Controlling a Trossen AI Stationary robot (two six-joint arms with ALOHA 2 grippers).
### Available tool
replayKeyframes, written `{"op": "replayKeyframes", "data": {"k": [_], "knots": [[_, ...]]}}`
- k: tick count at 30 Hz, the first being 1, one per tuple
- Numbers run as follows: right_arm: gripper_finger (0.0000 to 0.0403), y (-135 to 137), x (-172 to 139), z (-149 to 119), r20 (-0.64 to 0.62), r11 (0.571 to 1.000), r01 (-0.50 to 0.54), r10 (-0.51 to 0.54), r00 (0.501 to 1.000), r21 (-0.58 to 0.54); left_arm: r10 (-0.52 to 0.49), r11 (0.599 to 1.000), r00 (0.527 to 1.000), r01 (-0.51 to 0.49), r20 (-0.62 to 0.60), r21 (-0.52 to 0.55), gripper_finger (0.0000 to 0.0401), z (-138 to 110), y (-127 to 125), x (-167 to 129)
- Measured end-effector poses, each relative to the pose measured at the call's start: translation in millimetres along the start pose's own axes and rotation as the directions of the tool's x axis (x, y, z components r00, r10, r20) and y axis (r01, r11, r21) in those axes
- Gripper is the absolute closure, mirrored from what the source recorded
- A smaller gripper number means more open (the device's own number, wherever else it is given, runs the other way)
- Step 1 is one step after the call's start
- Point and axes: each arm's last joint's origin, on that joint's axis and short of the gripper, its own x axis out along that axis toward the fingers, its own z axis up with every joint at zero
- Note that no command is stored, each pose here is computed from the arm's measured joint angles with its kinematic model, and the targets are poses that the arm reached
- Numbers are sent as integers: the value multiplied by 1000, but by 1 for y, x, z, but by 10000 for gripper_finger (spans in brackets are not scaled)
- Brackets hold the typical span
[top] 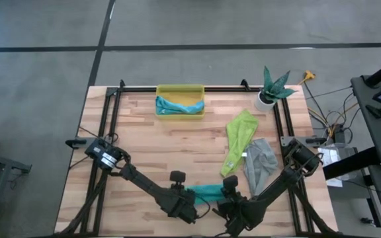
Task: Roll microfiber towels into tight, uniform cylinder then place into a basket
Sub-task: Roll the light blue towel
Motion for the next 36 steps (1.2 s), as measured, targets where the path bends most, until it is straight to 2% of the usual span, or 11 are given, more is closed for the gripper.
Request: {"op": "replayKeyframes", "data": {"k": [4, 8, 12, 16, 21, 25, 29, 33, 36], "knots": [[394, -2, 1, 1, 3, 1000, 15, -16, 1000, 11, 76, 997, 996, -77, 47, 16, 401, -1, -4, -5], [394, -5, 1, 2, 45, 996, 91, -92, 995, 9, 121, 991, 990, -124, 70, 49, 401, -3, -10, -5], [383, -15, 0, 6, 49, 996, 83, -85, 995, 32, 141, 987, 988, -145, 61, 64, 401, -4, -16, 4], [349, -23, -1, 11, 38, 998, 6, -8, 999, 66, 164, 983, 985, -169, 59, 78, 401, -5, -20, 8], [287, -29, 3, 13, 7, 983, -126, 127, 992, 131, 209, 972, 975, -216, 81, 95, 401, -8, -24, 6], [250, -33, 10, 9, -29, 980, -130, 135, 990, 149, 237, 963, 964, -249, 121, 99, 401, -8, -30, 1], [227, -45, 5, 13, 2, 968, -143, 146, 989, 205, 259, 956, 956, -274, 135, 109, 401, -12, -33, 0], [212, -68, -9, 16, 94, 924, -233, 215, 972, 303, 265, 952, 954, -282, 141, 117, 401, -14, -35, 0], [205, -86, -14, 14, 211, 823, -413, 357, 910, 389, 270, 951, 952, -287, 143, 117, 401, -14, -35, 0]]}}
